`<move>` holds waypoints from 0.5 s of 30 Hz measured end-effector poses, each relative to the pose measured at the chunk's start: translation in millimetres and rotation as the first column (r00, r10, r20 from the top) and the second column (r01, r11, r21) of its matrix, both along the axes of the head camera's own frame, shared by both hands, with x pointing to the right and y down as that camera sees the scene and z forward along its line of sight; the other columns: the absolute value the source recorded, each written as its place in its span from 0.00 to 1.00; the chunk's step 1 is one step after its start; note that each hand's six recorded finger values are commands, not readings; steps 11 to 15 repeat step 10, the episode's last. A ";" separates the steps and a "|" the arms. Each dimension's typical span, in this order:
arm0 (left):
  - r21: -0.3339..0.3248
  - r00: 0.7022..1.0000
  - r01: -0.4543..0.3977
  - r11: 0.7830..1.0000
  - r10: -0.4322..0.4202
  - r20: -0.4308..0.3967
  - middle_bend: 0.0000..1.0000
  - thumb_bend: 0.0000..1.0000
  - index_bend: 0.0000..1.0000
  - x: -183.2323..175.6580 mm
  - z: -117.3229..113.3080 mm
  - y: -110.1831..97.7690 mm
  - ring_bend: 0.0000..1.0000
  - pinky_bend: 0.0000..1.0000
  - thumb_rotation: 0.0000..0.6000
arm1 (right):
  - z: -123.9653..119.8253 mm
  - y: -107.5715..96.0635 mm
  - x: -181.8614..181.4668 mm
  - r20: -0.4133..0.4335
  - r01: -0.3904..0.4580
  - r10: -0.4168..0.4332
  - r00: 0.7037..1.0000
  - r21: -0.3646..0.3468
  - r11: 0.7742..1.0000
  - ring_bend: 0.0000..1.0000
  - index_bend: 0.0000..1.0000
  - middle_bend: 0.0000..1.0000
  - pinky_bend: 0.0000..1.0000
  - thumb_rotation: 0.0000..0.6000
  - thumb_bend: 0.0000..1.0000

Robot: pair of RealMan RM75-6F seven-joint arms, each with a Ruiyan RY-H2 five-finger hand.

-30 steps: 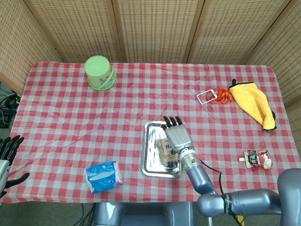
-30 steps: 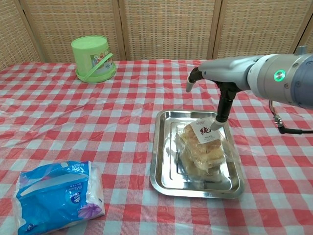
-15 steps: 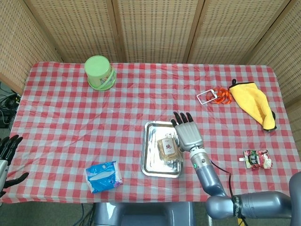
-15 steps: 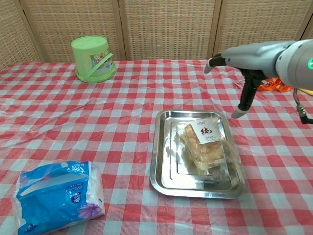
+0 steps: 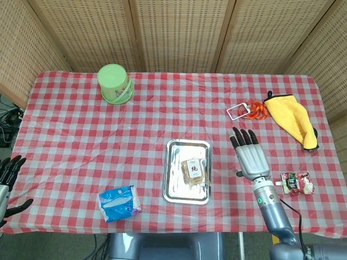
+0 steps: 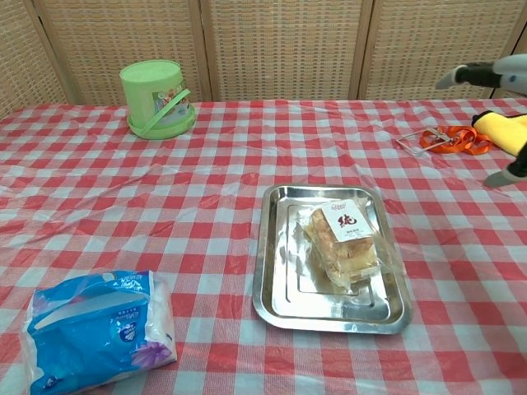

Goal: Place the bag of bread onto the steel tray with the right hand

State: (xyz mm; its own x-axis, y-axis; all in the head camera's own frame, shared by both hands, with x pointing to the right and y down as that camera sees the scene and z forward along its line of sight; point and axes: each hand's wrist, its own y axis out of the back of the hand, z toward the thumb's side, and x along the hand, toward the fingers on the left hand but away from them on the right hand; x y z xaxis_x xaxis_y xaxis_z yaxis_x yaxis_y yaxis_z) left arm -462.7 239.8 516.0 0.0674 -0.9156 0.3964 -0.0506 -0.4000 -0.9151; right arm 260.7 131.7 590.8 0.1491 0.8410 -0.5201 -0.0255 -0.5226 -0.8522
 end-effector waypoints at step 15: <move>0.010 1.000 0.001 1.000 -0.001 0.007 0.00 0.07 0.00 0.6 -1.4 1.0 0.00 0.00 1.00 | -9.0 40.7 84.6 0.050 -0.144 0.141 0.989 0.064 0.988 0.00 0.04 0.00 0.00 1.00 0.12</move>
